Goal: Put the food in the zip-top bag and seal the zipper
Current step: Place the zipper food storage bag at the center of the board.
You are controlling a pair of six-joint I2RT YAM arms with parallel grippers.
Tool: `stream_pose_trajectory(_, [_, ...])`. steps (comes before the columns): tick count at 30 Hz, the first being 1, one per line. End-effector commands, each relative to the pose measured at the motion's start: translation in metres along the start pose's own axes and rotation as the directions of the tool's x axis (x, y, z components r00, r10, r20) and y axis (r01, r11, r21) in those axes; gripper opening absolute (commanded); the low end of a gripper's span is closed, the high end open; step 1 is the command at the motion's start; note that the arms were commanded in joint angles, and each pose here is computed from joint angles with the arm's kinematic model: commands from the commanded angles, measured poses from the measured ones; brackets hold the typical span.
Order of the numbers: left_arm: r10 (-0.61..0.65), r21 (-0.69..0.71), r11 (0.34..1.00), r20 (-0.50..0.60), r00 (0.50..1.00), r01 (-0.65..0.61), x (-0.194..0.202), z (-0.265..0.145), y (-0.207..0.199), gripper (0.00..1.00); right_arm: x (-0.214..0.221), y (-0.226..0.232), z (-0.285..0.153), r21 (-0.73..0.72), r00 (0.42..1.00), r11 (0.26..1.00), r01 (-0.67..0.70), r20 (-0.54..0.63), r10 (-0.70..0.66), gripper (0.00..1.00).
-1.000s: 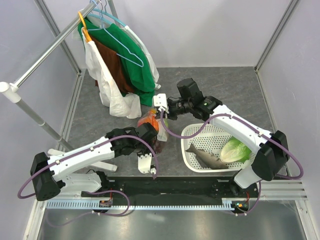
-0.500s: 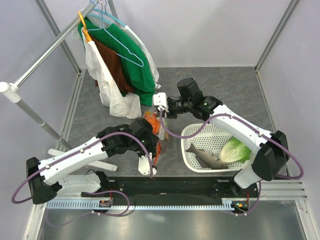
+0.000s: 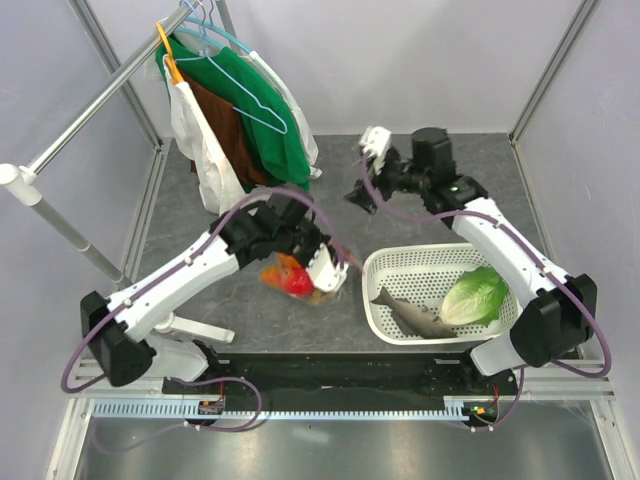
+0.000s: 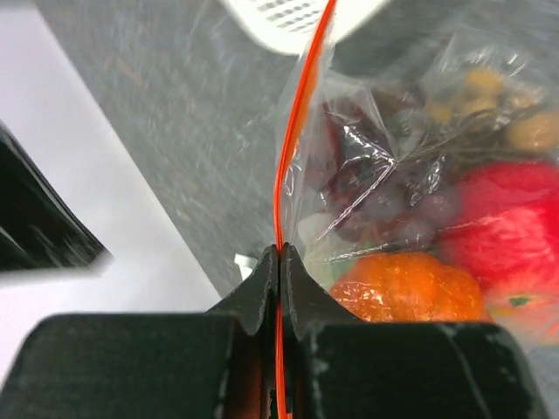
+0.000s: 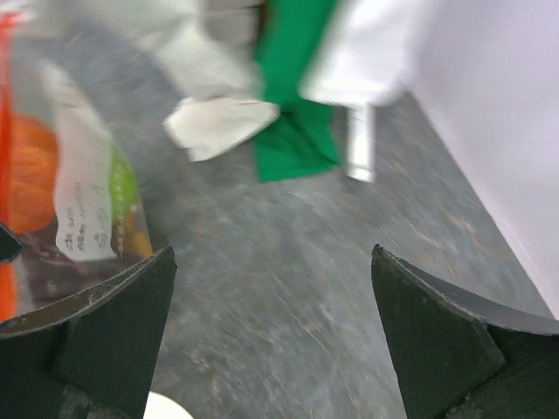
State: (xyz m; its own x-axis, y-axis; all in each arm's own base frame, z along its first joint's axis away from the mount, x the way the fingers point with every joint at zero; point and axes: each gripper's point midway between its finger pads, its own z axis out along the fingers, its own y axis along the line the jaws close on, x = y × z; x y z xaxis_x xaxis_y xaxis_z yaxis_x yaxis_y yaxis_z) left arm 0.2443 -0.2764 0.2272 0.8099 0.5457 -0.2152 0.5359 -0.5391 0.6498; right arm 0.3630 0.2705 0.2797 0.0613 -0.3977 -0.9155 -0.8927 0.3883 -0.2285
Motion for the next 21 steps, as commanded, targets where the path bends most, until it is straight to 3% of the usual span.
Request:
stream_pose_trajectory(1, [-0.21, -0.194, 0.956, 0.063, 0.976, 0.219, 0.011, -0.012, 0.079, 0.02, -0.043, -0.05, -0.052, 0.151, 0.971, 0.969, -0.195, 0.166, 0.17, 0.98])
stream_pose_trajectory(6, [-0.386, -0.282, 0.88, 0.046, 0.921, 0.383, 0.057, 0.005, 0.129, 0.02, -0.038, -0.099, -0.098, 0.262, 0.926, 0.9, -0.348, 0.246, 0.286, 0.98])
stream_pose_trajectory(9, [-0.474, -0.353, 0.813, 0.063, 0.879, 0.463, 0.083, 0.023, 0.17, 0.02, -0.027, -0.12, -0.121, 0.313, 0.91, 0.864, -0.394, 0.266, 0.318, 0.98])
stream_pose_trajectory(10, [-0.486, -0.415, 0.778, 0.079, 0.871, 0.472, 0.087, 0.012, 0.196, 0.02, -0.023, -0.127, -0.131, 0.336, 0.907, 0.851, -0.403, 0.27, 0.323, 0.98])
stream_pose_trajectory(11, [-0.519, -0.399, 0.77, 0.062, 0.852, 0.498, 0.104, 0.043, 0.196, 0.02, -0.021, -0.129, -0.136, 0.343, 0.904, 0.844, -0.411, 0.275, 0.329, 0.98])
stream_pose_trajectory(12, [-0.535, -0.423, 0.752, 0.059, 0.843, 0.507, 0.116, 0.048, 0.204, 0.02, -0.017, -0.13, -0.138, 0.346, 0.902, 0.841, -0.416, 0.273, 0.334, 0.98])
stream_pose_trajectory(13, [-0.536, -0.484, 0.721, 0.063, 0.842, 0.496, 0.125, 0.041, 0.226, 0.02, -0.013, -0.136, -0.149, 0.375, 0.902, 0.827, -0.419, 0.278, 0.331, 0.98])
stream_pose_trajectory(15, [-0.551, -0.519, 0.697, 0.052, 0.833, 0.494, 0.149, 0.07, 0.237, 0.02, -0.008, -0.139, -0.157, 0.394, 0.9, 0.815, -0.425, 0.28, 0.334, 0.98])
stream_pose_trajectory(17, [-0.514, -0.601, 0.662, 0.07, 0.855, 0.448, 0.155, 0.063, 0.266, 0.02, -0.003, -0.142, -0.167, 0.405, 0.888, 0.796, -0.45, 0.292, 0.354, 0.98])
stream_pose_trajectory(21, [-0.496, -0.571, 0.692, 0.069, 0.866, 0.442, 0.155, 0.105, 0.255, 0.02, 0.003, -0.143, -0.182, 0.42, 0.882, 0.78, -0.464, 0.302, 0.363, 0.98])
